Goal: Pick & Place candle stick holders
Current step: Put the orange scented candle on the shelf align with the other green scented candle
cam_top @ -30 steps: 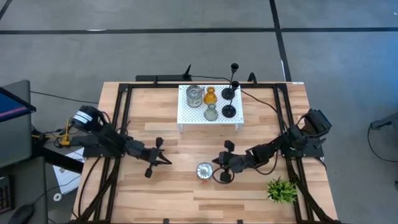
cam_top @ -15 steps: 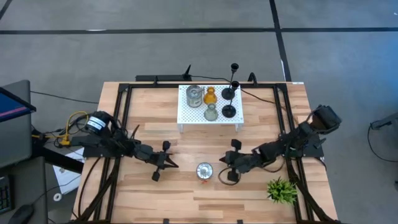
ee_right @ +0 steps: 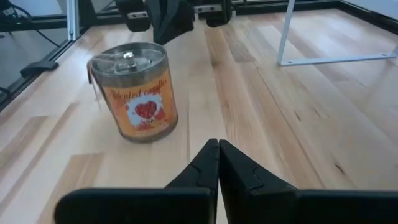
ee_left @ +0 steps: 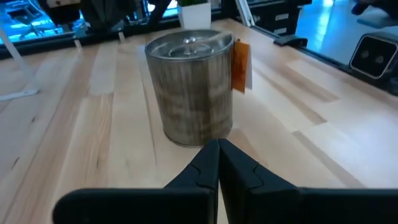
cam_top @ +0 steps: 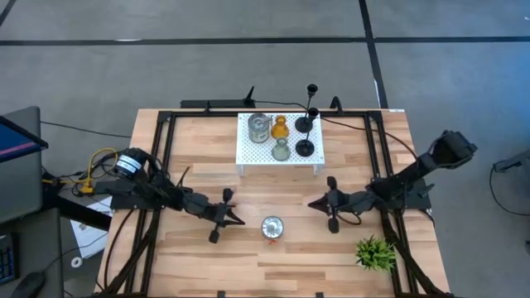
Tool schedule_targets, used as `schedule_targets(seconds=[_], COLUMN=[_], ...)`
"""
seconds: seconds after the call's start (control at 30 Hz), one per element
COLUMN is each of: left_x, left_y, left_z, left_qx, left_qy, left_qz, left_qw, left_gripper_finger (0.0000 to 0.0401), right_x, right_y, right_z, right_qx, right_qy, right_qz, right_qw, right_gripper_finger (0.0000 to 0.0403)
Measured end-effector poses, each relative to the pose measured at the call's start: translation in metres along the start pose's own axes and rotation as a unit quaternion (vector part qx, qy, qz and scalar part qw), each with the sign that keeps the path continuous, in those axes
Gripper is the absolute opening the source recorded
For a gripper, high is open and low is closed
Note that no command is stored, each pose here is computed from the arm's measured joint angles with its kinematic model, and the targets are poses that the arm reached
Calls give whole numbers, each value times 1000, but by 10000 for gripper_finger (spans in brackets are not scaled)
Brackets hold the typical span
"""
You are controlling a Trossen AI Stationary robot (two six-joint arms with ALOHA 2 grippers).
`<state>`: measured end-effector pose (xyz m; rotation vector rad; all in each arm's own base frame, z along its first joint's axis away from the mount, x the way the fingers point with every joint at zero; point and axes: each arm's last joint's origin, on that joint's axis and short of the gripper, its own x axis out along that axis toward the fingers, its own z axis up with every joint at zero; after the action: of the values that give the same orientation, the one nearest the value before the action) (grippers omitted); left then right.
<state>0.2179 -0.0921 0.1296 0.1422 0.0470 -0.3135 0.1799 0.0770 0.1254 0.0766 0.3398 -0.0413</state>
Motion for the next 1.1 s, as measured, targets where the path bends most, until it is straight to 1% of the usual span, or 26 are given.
schedule_targets(seconds=[0.2, 0.3, 0.4, 0.47, 0.57, 0.7, 0.97, 1.1], left_x=[3, 3, 4, 7, 12, 18, 28, 34], left_y=[4, 7, 9, 9, 9, 10, 19, 18], left_z=[1, 0, 1, 2, 2, 4, 13, 13], left_qx=[-1, -15, -25, -25, -24, -24, -31, -34], left_qy=[2, 3, 2, 2, 18, 29, 12, 17], left_qz=[9, 14, 19, 19, 17, 19, 38, 34], left_qw=[1000, 1000, 1000, 999, 999, 999, 999, 999], left_gripper_finger=[5, 6, 16, 30, 61, 115, 234, 285], right_x=[-4, -4, -4, -4, -4, -4, -4, -4], right_y=[-2, -2, -2, -1, -1, -1, -1, -1], right_z=[0, 0, 0, 0, 1, 1, 1, 1], right_qx=[3, 3, 4, 10, 15, 15, 15, 15], right_qy=[-6, -5, -6, -8, -9, -9, -9, -9], right_qz=[6, 10, 10, 14, 15, 15, 15, 14], right_qw=[1000, 1000, 1000, 1000, 1000, 1000, 1000, 1000], right_gripper_finger=[0, 0, 0, 0, 0, 0, 0, 0])
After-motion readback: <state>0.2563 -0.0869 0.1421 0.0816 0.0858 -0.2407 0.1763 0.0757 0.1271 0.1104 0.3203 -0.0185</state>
